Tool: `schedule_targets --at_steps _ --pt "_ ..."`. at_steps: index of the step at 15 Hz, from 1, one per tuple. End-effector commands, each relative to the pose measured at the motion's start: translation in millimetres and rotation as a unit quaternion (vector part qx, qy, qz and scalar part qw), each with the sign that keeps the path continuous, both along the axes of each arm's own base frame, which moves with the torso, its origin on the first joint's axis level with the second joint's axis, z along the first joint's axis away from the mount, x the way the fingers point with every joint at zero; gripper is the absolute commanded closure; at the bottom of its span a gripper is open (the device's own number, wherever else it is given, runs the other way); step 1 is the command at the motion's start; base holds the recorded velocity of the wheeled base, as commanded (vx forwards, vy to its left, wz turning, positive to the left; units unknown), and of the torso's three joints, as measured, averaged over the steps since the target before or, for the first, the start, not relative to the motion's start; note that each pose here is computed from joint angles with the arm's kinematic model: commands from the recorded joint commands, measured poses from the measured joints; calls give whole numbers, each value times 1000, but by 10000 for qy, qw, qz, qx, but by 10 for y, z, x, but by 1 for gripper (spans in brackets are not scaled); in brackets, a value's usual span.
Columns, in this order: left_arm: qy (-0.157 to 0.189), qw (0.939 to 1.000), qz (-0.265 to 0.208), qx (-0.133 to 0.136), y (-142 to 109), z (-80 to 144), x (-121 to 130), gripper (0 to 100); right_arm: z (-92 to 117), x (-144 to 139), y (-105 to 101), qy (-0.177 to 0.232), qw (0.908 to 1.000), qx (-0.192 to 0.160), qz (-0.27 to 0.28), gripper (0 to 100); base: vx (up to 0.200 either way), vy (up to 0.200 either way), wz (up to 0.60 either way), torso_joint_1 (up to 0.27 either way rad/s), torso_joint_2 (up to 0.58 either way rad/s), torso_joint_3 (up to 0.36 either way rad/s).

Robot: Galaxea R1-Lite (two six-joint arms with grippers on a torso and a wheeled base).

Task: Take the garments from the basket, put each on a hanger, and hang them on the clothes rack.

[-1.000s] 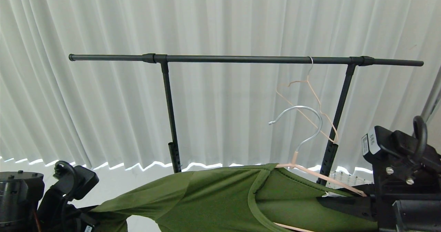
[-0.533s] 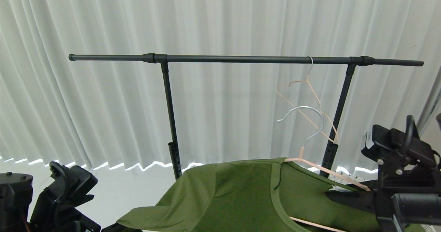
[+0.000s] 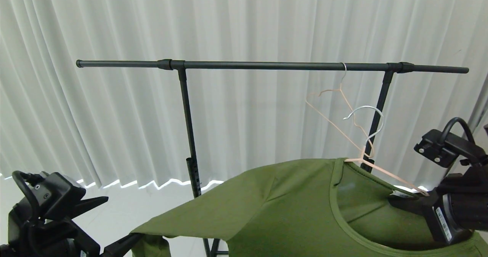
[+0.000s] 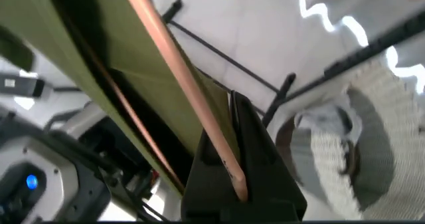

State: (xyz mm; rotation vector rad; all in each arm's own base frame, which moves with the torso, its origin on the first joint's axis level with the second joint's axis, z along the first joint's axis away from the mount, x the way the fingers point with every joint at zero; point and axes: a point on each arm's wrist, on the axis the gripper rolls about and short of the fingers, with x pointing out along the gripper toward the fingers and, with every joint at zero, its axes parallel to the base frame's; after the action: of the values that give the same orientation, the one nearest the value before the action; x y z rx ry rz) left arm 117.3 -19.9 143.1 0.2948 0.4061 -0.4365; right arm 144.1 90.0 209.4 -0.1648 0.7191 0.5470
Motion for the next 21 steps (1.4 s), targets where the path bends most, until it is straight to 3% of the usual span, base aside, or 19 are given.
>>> schedule_targets --at_steps 1,7,8,11,18,21 --pt "-335 9993 -137 -45 -29 127 -24 0 -16 15 -18 125 9996 47 -266 100 0 0 0 0 0 0" --pt "-414 9976 -556 -43 -128 170 -26 0 0 12 -69 116 9965 142 -817 100 0 0 0 0 0 0" --pt "-399 9978 -520 10 -128 163 -16 0 -4 9 -77 122 9963 125 -844 100 0 0 0 0 0 0" --pt "-163 9983 327 446 -103 79 79 0 -3 0 -120 133 9923 -253 -1207 100 0 0 0 0 0 0" --pt "-145 9981 332 497 -109 69 80 0 269 201 -11 -205 9906 8 -1352 100 0 0 0 0 0 0" --pt "-165 9981 337 484 -108 75 76 0 342 282 38 -287 9905 63 -1340 100 200 0 0 -2 5 4"
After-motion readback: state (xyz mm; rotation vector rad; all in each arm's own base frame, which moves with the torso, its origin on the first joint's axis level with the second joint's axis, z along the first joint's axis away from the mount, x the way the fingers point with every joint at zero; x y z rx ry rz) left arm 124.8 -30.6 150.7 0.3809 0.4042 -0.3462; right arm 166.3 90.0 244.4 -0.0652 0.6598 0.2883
